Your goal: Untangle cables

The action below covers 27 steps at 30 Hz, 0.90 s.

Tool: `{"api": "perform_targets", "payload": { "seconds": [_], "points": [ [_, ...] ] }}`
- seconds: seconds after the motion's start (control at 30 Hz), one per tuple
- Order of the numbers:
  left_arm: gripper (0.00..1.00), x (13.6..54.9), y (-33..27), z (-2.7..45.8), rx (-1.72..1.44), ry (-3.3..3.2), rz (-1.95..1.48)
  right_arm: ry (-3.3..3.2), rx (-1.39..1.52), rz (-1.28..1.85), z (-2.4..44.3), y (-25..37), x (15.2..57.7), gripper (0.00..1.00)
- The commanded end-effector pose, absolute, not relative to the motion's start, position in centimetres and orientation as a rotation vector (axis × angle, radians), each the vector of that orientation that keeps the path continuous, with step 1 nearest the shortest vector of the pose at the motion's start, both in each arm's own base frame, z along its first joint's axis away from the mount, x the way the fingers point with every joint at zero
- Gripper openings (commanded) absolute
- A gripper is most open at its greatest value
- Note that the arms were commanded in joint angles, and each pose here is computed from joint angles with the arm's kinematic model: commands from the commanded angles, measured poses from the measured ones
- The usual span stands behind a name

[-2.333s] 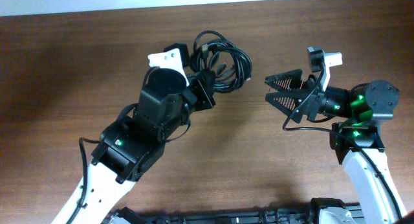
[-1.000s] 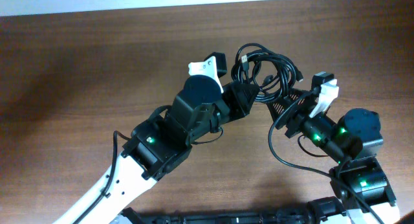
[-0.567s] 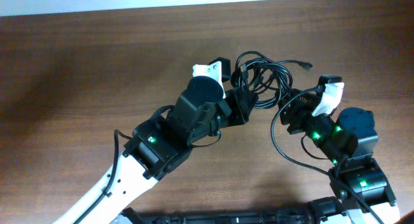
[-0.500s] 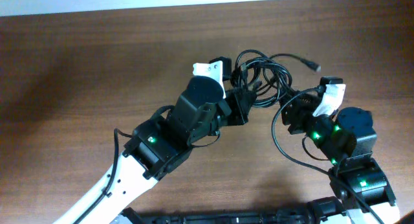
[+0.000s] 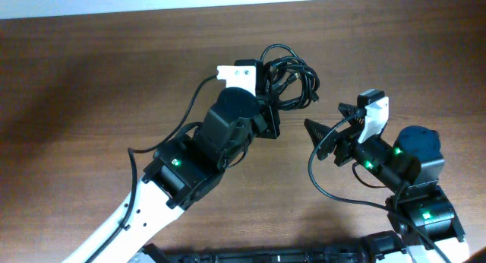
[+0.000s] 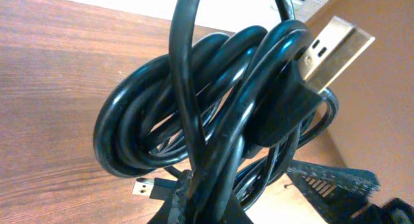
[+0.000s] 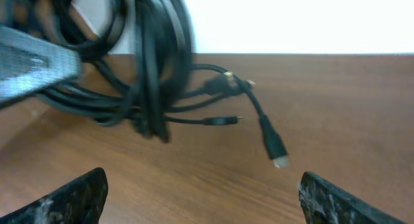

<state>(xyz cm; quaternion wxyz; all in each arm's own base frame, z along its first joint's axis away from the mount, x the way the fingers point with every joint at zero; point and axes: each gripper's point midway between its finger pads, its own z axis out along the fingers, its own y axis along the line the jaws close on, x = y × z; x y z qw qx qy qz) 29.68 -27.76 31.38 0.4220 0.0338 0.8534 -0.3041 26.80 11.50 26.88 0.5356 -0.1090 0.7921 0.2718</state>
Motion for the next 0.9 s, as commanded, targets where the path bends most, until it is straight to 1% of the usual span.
{"api": "perform_targets", "payload": {
  "seconds": [0.0, 0.13, 0.17, 0.3, 0.4, 0.43, 0.47, 0.5, 0.53, 0.57, 0.6, 0.63, 0.67, 0.7, 0.77, 0.87],
  "points": [
    [0.00, 29.8, -27.4, 32.4, 0.090, 2.104, -0.756, 1.803, -0.374, 0.747, 28.9, 13.3, 25.8, 0.93],
    [0.00, 28.7, -28.6, 32.3, 0.169, 2.128, -0.829, 1.785, -0.343, 0.771, 29.5, 13.3, 26.0, 0.92],
    [0.00, 28.6, -28.6, 32.1, 0.271, 2.111, -0.769, 1.779, -0.344, 0.770, 29.7, 13.3, 26.0, 0.89],
    [0.00, 28.2, -28.4, 31.3, 0.517, 2.071, -0.627, 1.774, -0.333, 0.779, 29.8, 13.3, 26.0, 0.89],
    [0.00, 26.9, -29.3, 30.9, 0.705, 2.039, -0.640, 1.774, -0.333, 0.779, 29.8, 13.3, 26.0, 0.74],
    [0.00, 25.6, -30.4, 31.0, 0.851, 1.987, -0.689, 1.775, -0.334, 0.779, 29.8, 13.3, 26.0, 0.68],
    [0.00, 24.9, -30.8, 31.1, 0.915, 1.959, -0.713, 1.775, -0.334, 0.780, 29.8, 13.3, 26.0, 0.65],
    [0.00, 23.9, -31.5, 31.2, 1.020, 1.905, -0.751, 1.775, -0.334, 0.780, 29.8, 13.3, 26.0, 0.47],
    [0.00, 23.9, -31.5, 31.2, 1.020, 1.905, -0.751, 1.775, -0.334, 0.780, 29.8, 13.3, 26.0, 0.34],
    [0.04, 23.9, -31.5, 31.2, 1.018, 1.906, -0.747, 1.775, -0.334, 0.780, 29.8, 13.3, 26.0, 0.17],
    [0.18, 24.4, -31.2, 31.2, 0.997, 1.912, -0.712, 1.775, -0.333, 0.780, 29.8, 13.3, 26.0, 0.04],
    [0.40, 25.0, -30.8, 31.1, 0.974, 1.921, -0.673, 1.775, -0.333, 0.779, 29.8, 13.3, 26.0, 0.04],
    [0.99, 25.7, -30.1, 30.8, 0.937, 1.944, -0.612, 1.776, -0.330, 0.777, 29.8, 13.2, 26.1, 0.04],
    [0.99, 26.3, -29.5, 30.5, 0.886, 1.973, -0.576, 1.781, -0.306, 0.777, 29.8, 13.1, 26.2, 0.04],
    [0.99, 28.2, -26.7, 29.4, 0.591, 2.122, -0.483, 1.797, -0.231, 0.772, 29.7, 12.5, 26.7, 0.04],
    [0.99, 29.3, -23.5, 27.7, 0.198, 2.290, -0.516, 1.804, -0.184, 0.763, 29.7, 12.0, 27.0, 0.04]
  ]
}}
